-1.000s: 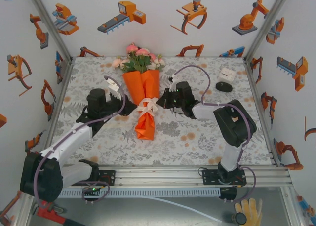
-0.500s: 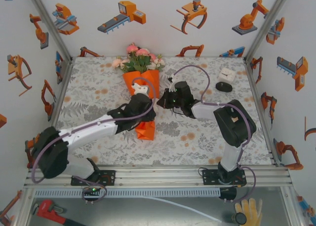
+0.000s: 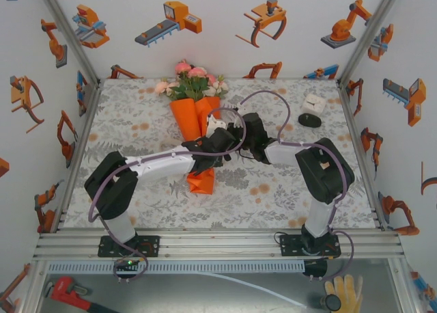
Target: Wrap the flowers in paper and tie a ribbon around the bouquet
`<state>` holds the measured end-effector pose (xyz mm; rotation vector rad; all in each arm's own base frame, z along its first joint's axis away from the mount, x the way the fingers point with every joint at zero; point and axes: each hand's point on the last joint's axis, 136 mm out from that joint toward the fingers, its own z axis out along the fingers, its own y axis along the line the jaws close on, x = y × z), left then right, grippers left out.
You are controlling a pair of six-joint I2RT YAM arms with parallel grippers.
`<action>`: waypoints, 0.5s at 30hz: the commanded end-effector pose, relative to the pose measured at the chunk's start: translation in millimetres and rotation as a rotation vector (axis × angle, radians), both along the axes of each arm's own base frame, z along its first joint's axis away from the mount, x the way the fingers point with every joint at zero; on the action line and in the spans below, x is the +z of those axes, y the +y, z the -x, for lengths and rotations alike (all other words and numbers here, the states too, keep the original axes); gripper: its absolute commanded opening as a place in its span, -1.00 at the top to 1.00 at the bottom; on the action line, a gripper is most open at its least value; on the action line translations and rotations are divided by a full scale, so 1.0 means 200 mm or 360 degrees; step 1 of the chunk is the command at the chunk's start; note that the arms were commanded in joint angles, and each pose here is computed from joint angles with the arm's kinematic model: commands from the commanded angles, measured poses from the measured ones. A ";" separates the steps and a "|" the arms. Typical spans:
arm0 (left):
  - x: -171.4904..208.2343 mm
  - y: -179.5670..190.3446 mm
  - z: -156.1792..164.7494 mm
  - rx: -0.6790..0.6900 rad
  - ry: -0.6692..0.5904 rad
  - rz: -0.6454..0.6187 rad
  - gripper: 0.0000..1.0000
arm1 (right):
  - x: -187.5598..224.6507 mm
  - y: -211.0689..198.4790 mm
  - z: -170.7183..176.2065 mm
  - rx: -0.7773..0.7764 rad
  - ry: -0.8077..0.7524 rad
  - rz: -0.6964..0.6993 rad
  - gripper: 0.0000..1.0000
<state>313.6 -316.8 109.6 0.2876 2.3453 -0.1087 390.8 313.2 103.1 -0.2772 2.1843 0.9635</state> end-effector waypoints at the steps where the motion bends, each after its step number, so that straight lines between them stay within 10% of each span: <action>1: 0.01 0.03 0.00 0.0020 -0.0014 -0.0091 0.36 | 0.09 0.03 -0.03 0.0002 -0.0072 -0.0020 1.00; 15: 0.13 0.02 0.12 0.0184 -0.0117 0.0156 0.43 | 0.09 0.03 -0.03 0.0008 -0.0081 -0.0033 1.00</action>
